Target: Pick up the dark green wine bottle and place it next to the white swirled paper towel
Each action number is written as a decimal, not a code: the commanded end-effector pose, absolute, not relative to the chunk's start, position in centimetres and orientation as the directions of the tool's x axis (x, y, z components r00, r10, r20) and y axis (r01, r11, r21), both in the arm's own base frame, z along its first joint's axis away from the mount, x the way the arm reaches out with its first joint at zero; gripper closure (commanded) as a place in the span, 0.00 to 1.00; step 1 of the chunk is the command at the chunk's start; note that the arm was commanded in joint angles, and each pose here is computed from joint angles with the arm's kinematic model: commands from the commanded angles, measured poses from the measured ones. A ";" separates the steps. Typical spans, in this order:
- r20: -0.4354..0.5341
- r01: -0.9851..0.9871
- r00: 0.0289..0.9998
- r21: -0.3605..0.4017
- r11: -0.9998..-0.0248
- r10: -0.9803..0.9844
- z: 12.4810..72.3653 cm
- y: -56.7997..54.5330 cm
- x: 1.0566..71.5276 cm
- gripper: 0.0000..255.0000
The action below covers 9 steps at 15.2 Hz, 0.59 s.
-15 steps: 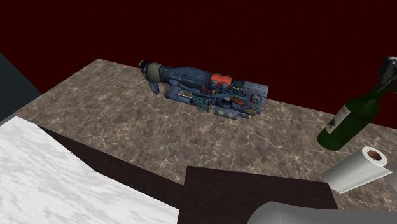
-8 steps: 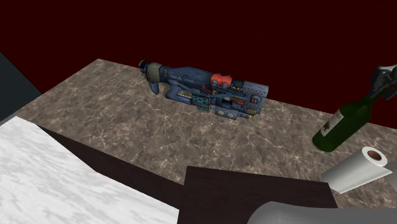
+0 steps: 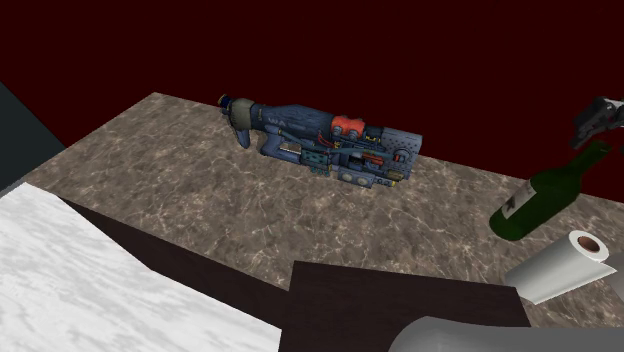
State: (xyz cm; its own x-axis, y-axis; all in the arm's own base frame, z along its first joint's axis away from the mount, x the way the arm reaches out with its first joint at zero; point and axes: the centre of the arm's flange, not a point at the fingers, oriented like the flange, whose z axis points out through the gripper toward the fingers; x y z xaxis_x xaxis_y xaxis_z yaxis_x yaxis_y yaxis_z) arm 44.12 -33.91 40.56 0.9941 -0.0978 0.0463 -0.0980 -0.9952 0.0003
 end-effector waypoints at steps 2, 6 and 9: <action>0.046 -0.098 0.994 0.000 -0.995 -0.098 40.6 -33.9 44.1 0.00; 0.046 -0.098 0.994 0.000 -0.995 -0.098 44.5 -33.9 43.9 0.00; 0.046 -0.098 0.994 0.000 -0.995 -0.098 45.6 -33.9 43.9 0.00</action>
State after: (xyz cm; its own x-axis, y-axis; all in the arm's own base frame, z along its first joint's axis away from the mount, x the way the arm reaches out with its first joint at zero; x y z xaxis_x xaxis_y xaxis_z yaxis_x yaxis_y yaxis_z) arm 43.83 -33.90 45.26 0.9941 -0.0978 0.0473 -0.0980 -0.9952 0.0008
